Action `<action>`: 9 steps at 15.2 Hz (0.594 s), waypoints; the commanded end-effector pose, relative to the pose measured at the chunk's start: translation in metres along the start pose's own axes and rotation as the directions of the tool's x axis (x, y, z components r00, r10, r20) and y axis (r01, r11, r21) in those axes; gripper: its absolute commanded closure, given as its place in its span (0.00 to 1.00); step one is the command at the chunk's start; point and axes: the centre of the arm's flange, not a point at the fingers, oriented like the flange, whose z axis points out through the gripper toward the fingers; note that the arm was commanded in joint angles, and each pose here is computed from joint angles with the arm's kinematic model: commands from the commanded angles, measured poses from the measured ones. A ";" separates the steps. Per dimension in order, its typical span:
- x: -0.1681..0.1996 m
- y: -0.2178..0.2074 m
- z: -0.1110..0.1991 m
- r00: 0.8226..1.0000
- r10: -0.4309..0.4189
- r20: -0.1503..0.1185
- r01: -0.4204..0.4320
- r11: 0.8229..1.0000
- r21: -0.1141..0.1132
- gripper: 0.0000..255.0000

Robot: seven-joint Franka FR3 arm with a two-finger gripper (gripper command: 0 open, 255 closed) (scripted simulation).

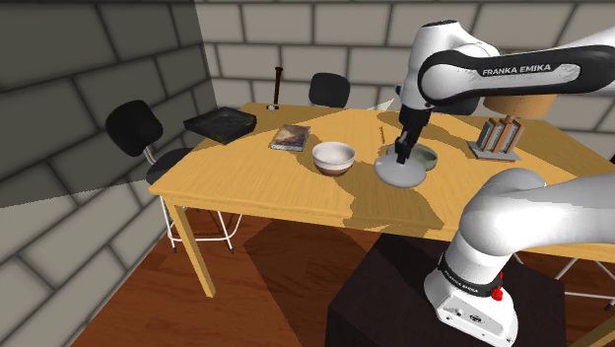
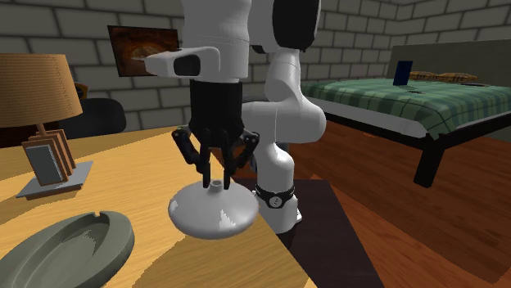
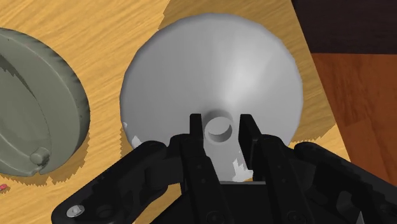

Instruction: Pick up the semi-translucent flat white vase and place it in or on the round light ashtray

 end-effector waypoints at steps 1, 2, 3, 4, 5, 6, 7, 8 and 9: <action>-0.001 0.002 -0.011 1.000 0.000 0.000 0.000 1.000 0.000 1.00; -0.001 0.002 -0.017 1.000 0.000 0.000 0.000 1.000 0.000 1.00; -0.001 0.002 -0.022 1.000 0.000 0.000 0.000 1.000 0.000 1.00; -0.001 0.003 -0.027 1.000 0.000 0.000 0.000 1.000 0.000 1.00; -0.001 0.003 -0.028 1.000 0.000 0.000 0.000 1.000 0.000 1.00; 0.002 0.016 -0.029 1.000 0.000 0.000 0.000 1.000 0.000 1.00; 0.004 0.029 -0.031 1.000 0.000 0.000 0.000 1.000 0.000 1.00; 0.006 0.041 -0.032 1.000 0.000 0.000 0.000 1.000 0.000 1.00; 0.008 0.054 -0.033 1.000 0.000 0.000 0.000 1.000 0.000 1.00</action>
